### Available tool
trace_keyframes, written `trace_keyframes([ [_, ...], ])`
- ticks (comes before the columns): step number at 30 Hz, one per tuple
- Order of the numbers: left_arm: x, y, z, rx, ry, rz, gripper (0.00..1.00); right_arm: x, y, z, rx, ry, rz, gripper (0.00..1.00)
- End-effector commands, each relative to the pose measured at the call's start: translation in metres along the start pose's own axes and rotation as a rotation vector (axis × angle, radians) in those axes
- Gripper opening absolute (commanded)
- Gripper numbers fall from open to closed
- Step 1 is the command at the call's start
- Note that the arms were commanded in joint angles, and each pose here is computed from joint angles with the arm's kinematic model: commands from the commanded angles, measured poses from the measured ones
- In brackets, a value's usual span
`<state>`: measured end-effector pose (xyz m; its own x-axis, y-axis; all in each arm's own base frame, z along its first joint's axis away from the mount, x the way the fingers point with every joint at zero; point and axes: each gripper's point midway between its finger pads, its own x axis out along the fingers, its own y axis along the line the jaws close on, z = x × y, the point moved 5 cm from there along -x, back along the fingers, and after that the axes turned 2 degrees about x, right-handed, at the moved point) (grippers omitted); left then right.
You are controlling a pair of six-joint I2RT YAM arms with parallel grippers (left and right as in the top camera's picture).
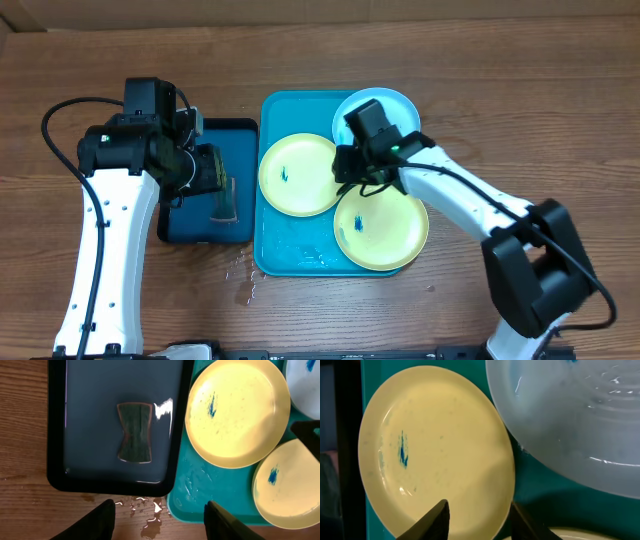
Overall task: Clean dirty plates on tray and stack at the side
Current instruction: 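Move left gripper to the sponge and right gripper to the plates, then grip the rim of the lower yellow plate with the right gripper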
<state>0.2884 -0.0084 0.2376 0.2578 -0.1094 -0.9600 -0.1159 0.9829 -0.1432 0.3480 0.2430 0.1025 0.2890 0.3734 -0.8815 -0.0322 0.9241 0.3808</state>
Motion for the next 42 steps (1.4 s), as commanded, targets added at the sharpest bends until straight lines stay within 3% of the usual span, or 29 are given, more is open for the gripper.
trace_keyframes([
  [1,0.0,-0.001,0.002,-0.011,-0.004,0.012,0.58,0.001,0.001,0.009,-0.008,-0.057,-0.043,0.39],
  [14,0.0,-0.001,0.002,-0.015,-0.006,0.012,0.57,0.023,-0.009,0.005,-0.003,-0.035,-0.088,0.29],
  [21,0.0,-0.001,0.002,-0.015,-0.006,0.012,0.57,0.023,-0.009,0.005,-0.003,-0.035,-0.088,0.12],
  [24,0.0,-0.001,0.002,-0.015,-0.006,0.012,0.57,0.023,-0.009,0.005,-0.003,-0.034,-0.088,0.11],
  [27,0.0,0.0,0.002,-0.015,-0.005,0.012,0.57,0.024,-0.01,0.004,-0.003,-0.031,-0.09,0.2],
  [29,0.001,0.0,0.002,-0.016,-0.004,0.015,0.57,0.025,-0.011,0.002,-0.002,-0.027,-0.094,0.21],
  [32,0.002,0.0,0.002,-0.015,-0.003,0.017,0.57,0.027,-0.014,-0.001,-0.002,-0.021,-0.098,0.19],
  [36,0.002,0.0,0.002,-0.017,-0.004,0.017,0.57,0.027,-0.014,0.0,-0.002,-0.025,-0.099,0.04],
  [42,0.002,0.002,0.003,-0.034,-0.011,0.032,0.56,0.027,-0.014,0.0,-0.002,-0.025,-0.099,0.04],
])
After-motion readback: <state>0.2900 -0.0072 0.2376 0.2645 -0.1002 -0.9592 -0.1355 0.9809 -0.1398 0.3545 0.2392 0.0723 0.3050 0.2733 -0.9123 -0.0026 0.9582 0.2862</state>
